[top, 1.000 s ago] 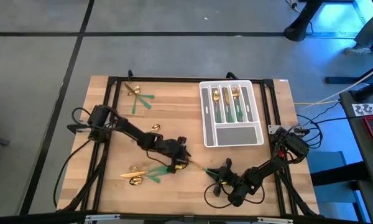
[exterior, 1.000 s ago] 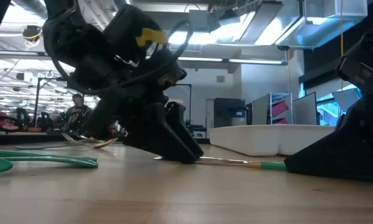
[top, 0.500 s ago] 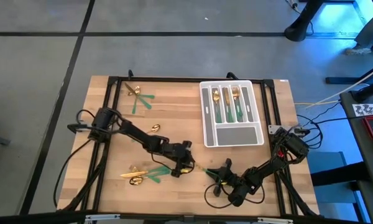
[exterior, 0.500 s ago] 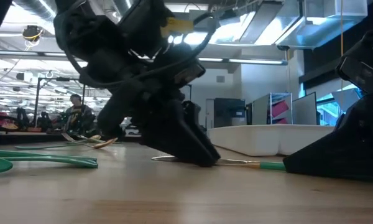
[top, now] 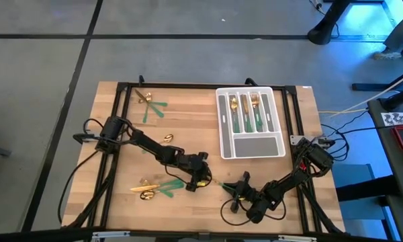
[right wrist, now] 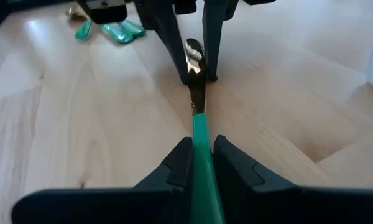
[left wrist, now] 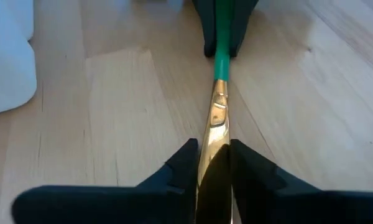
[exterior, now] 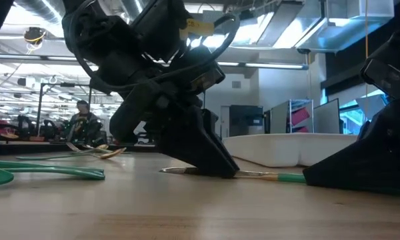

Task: Sort silverware
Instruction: Put the green table knife into the silverware tray

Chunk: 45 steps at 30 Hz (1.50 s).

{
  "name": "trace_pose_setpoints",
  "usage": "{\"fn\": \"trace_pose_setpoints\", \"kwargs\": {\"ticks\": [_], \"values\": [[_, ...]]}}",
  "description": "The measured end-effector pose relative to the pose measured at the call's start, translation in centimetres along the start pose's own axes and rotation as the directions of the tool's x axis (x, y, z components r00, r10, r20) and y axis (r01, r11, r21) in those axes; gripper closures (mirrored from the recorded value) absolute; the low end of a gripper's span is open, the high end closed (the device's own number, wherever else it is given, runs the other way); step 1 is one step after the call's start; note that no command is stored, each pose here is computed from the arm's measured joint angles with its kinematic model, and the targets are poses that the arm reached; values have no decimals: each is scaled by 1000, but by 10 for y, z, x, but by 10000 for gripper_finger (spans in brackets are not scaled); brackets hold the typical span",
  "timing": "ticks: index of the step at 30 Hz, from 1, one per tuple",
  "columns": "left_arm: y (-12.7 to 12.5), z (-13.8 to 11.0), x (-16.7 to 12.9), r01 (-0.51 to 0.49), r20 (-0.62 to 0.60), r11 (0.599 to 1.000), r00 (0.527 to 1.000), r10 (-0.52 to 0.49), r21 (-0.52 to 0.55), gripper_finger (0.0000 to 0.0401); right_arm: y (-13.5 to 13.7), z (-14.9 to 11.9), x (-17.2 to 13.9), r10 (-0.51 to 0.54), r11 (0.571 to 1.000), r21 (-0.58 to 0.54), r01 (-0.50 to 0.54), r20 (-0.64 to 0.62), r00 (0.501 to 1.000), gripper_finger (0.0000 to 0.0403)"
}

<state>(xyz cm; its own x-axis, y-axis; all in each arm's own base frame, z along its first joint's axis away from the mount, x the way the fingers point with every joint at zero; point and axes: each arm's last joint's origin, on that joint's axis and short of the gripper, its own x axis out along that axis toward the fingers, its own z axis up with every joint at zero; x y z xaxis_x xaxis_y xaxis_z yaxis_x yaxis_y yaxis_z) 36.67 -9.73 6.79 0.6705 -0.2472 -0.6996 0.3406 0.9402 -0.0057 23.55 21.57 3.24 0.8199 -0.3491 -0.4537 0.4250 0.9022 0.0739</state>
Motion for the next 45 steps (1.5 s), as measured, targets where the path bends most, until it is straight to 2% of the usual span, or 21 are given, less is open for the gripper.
{"fn": "trace_pose_setpoints", "kwargs": {"ticks": [4, 10, 17, 20, 24, 28, 33, 41, 45], "values": [[-2, 1, 0, 11, 3, 1000, 1000, -11, 12, 359, 0, 3, -2, 8, 998, -69, -9, -11, 1000, 346], [-7, 1, 0, -10, 2, 999, 1000, 10, 38, 362, 0, 3, -2, 0, 996, -91, 0, -1, 1000, 337], [-20, 2, 1, -91, 3, 988, 996, 91, 128, 363, -1, 10, -5, -9, 994, -109, 11, 19, 1000, 246], [-28, 2, 1, -131, 6, 974, 991, 132, 183, 363, 1, 18, -8, 20, 996, -88, -20, -4, 1000, 207], [-40, 3, 0, -199, 20, 944, 979, 201, 265, 364, -1, 27, -2, 55, 998, -30, -57, -69, 996, 191], [-52, 3, 0, -239, 42, 912, 970, 239, 335, 364, -2, 32, 6, 86, 996, 17, -85, -124, 989, 215], [-59, 2, 0, -287, 48, 888, 956, 290, 360, 364, -2, 33, 7, 99, 995, 33, -95, -138, 985, 283], [-60, 3, -3, -346, 58, 889, 937, 345, 300, 365, 0, 32, 7, 140, 990, 43, -134, -182, 973, 382], [-63, 15, -15, -312, 87, 907, 950, 300, 284, 344, 0, 32, 7, 145, 989, 49, -138, -187, 972, 388]]}}
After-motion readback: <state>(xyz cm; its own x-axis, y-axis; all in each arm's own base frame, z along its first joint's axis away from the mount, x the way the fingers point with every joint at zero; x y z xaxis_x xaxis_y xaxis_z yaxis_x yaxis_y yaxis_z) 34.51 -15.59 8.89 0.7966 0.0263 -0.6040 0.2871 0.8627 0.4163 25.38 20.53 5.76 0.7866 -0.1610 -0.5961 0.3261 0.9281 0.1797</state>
